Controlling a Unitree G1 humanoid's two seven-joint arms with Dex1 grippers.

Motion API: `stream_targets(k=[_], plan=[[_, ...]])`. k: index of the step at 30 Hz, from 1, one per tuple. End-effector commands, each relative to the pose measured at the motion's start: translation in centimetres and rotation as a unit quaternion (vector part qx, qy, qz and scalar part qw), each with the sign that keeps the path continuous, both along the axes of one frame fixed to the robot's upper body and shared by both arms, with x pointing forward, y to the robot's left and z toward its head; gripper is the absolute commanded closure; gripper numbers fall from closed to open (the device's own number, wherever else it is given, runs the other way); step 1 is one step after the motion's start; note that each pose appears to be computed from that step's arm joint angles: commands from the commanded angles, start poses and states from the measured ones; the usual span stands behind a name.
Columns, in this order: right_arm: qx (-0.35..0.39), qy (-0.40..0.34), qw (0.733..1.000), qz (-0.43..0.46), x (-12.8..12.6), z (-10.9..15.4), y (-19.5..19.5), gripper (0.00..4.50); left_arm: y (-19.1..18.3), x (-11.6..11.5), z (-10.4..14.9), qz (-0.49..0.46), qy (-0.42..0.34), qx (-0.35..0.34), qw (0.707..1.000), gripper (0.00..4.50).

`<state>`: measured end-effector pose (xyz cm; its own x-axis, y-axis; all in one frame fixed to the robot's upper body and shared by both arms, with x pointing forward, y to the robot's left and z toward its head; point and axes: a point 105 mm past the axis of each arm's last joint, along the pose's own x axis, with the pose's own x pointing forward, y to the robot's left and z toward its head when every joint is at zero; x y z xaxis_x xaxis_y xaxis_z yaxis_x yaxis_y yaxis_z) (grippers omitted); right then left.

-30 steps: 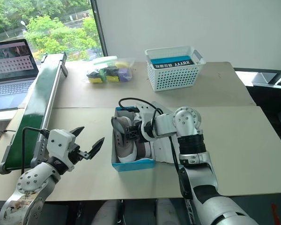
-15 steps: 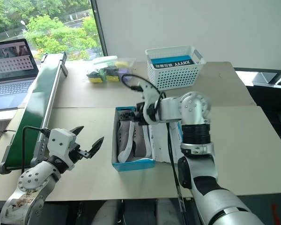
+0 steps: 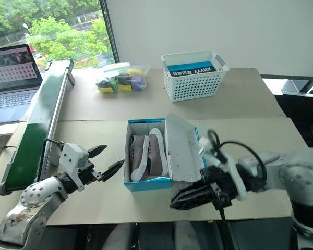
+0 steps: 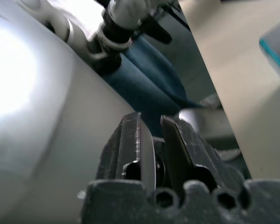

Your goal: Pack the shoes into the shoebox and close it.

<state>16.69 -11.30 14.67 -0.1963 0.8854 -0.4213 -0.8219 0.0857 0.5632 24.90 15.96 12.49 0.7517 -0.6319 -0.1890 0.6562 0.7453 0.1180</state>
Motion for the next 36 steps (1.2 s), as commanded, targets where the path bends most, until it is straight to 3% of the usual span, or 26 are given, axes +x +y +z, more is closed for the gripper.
stream_targets(k=[1, 4, 6, 9, 14, 17, 20, 21, 23, 28, 36], plan=[[-0.058, -0.057, 0.995, -0.059, 1.2, -4.9, -0.4, 4.46, 0.7, -0.7, 1.1, -0.042, -0.01, 0.011, 0.999, 0.0], [-0.107, -0.062, 0.976, -0.176, 2.6, -9.7, -1.2, 4.46, 1.3, -1.1, 1.3, -0.067, -0.001, 0.028, 0.997, 0.0], [-0.117, -0.076, 0.96, -0.241, 3.9, -10.8, -1.7, 4.46, 1.4, -1.0, 1.2, -0.072, 0.002, 0.035, 0.997, 0.0], [-0.145, -0.09, 0.915, -0.365, 5.9, -12.9, -3.6, 4.46, 1.4, -0.7, 1.1, -0.076, 0.003, 0.039, 0.996, 0.0], [-0.111, -0.035, 0.849, -0.515, 6.2, -14.2, -4.9, 4.46, 1.0, -0.3, 1.1, -0.089, 0.006, 0.041, 0.995, 0.0], [-0.058, 0.033, 0.787, -0.613, 6.8, -14.9, -5.8, 4.46, 0.8, -0.2, 0.9, -0.099, 0.01, 0.046, 0.994, 0.0], [0.0, 0.107, 0.687, -0.718, 8.2, -15.8, -7.5, 4.46, 0.5, 0.0, 0.7, -0.11, 0.012, 0.051, 0.993, 0.0], [0.027, 0.13, 0.666, -0.734, 8.7, -15.7, -7.5, 4.46, 0.4, 0.1, 0.7, -0.111, 0.012, 0.052, 0.992, 0.0], [0.077, 0.168, 0.645, -0.741, 9.4, -15.1, -6.9, 4.46, 0.3, 0.2, 0.8, -0.114, 0.012, 0.053, 0.992, 0.0], [0.348, 0.259, 0.601, -0.671, 12.5, -9.1, -4.7, 4.46, 0.0, 0.2, 0.5, -0.118, 0.015, 0.057, 0.991, 0.0], [0.51, 0.156, 0.645, -0.547, 12.6, 0.5, -3.8, 4.46, -0.2, -0.2, 0.5, -0.107, 0.014, 0.052, 0.993, 0.0]])
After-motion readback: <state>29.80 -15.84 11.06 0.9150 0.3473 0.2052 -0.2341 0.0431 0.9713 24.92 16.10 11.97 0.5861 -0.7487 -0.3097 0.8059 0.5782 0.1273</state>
